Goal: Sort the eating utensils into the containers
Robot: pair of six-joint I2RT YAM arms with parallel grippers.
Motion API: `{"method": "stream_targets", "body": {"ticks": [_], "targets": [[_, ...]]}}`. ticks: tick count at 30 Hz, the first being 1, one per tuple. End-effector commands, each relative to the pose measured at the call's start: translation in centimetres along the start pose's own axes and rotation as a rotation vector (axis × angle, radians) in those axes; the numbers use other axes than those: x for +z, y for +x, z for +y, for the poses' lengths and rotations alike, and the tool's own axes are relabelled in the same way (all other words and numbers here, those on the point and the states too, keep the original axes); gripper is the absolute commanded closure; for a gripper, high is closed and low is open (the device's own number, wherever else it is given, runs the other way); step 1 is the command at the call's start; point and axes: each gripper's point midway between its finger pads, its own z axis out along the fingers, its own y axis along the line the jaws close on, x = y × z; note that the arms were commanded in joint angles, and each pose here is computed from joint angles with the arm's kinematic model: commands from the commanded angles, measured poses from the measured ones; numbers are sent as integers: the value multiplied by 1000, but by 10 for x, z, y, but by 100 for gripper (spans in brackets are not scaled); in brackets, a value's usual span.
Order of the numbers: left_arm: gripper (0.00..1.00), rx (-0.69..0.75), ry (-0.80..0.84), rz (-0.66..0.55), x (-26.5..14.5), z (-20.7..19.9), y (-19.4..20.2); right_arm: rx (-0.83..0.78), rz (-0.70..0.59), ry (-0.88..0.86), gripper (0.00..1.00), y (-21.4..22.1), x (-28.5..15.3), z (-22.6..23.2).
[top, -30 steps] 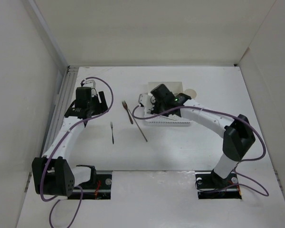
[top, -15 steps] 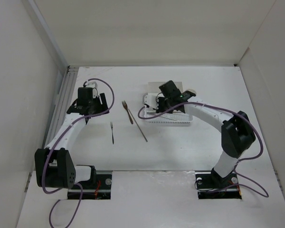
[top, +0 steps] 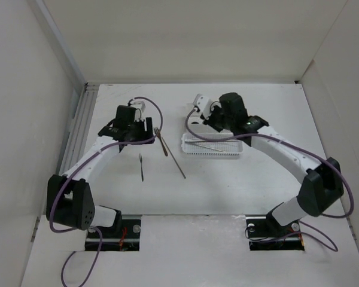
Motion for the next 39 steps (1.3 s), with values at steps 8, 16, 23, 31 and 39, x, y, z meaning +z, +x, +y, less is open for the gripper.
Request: {"method": "stream_targets", "body": {"ticks": [8,16,23,31,39], "targets": [[33,18,147,176,21,-84,47,711,-135,198,65,45,-58,-25],[38,-58,-37,337,56,-101,83,730,-211,288,65,53,-102,-14],[41,-68,-90,392,71,-102,104,702,-297,395,65,53,-144,-19],[56,-88,-170,460,93,-89,129,694,-318,443,65,56,-159,-22],[100,-109,-265,507,97,-50,147,695,-315,451,65,55,-172,-20]]}}
